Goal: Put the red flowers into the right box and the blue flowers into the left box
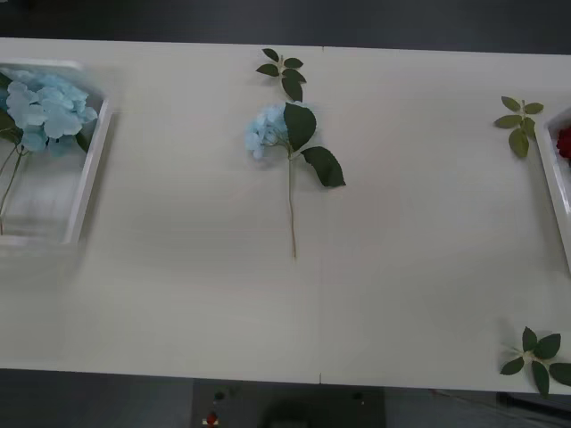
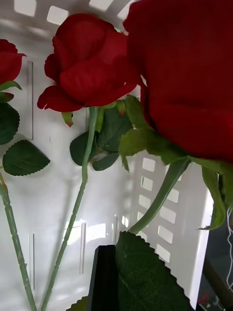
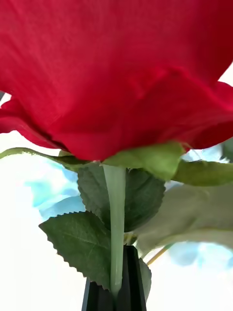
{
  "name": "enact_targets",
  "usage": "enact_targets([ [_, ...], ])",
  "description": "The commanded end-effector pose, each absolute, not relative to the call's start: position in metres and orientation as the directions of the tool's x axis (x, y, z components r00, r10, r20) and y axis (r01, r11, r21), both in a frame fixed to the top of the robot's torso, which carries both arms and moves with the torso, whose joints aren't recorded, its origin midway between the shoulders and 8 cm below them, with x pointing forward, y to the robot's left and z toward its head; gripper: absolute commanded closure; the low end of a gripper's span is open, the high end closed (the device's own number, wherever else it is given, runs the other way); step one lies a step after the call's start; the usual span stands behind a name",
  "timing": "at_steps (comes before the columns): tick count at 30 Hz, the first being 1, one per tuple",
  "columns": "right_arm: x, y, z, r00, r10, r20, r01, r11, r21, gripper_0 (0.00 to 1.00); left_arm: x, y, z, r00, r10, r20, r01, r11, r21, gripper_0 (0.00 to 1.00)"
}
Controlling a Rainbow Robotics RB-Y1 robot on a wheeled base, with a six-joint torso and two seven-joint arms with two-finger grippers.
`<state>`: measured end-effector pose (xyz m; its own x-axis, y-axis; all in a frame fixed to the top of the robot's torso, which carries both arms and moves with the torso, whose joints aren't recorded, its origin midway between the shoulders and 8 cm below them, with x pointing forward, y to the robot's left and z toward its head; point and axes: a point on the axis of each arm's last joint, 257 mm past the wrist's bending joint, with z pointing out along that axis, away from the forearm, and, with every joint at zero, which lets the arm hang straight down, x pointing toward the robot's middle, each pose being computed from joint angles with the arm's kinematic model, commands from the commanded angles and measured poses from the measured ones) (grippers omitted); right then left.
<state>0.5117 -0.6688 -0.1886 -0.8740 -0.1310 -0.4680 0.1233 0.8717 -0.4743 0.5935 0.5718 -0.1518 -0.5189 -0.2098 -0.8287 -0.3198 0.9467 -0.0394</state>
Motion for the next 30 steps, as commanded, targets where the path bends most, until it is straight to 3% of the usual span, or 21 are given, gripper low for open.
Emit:
enact_targets([
  [1, 0.526, -0.666, -0.164, -0.852, -0.181, -0.491, 0.100, 0.865, -0.492, 0.28, 0.592, 0.560, -0.119, -0.550, -0.224, -0.804, -0.310, 0.949, -0.052, 1.00],
  [2, 0.527, -0.663, -0.166, -0.850, -0.179, -0.496, 0.098, 0.871, -0.482, 0.08, 0.586, 0.555, -0.113, -0.574, -0.236, -0.784, -0.305, 0.950, -0.062, 1.00],
  [3, 0.528, -0.662, -0.166, -0.848, -0.179, -0.499, 0.096, 0.874, -0.476, 0.01, 0.581, 0.550, -0.105, -0.596, -0.244, -0.765, -0.296, 0.952, -0.073, 1.00],
  [4, 0.529, -0.661, -0.166, -0.847, -0.182, -0.500, 0.093, 0.875, -0.475, 0.00, 0.573, 0.546, -0.098, -0.621, -0.253, -0.742, -0.287, 0.954, -0.085, 1.00],
  [9, 0.528, -0.660, -0.166, -0.847, -0.180, -0.501, 0.092, 0.877, -0.471, 0.00, 0.539, 0.490, -0.044, -0.705, -0.224, -0.673, -0.140, 0.974, -0.178, 1.00],
  [17, 0.530, -0.626, -0.136, -0.840, -0.158, -0.519, 0.052, 0.929, -0.367, 0.00, 0.519, 0.377, 0.019, -0.680, -0.143, -0.719, 0.216, 0.898, -0.383, 1.00],
  [25, 0.537, -0.503, -0.054, -0.775, -0.283, -0.564, -0.162, 0.953, -0.255, 0.00, 0.505, 0.280, 0.041, -0.453, 0.103, -0.886, 0.679, 0.684, -0.268, 1.00],
  [30, 0.535, -0.405, -0.011, -0.675, -0.360, -0.645, -0.294, 0.932, -0.212, 0.00, 0.500, 0.210, 0.041, -0.243, 0.145, -0.959, 0.846, 0.516, -0.137, 1.00],
])
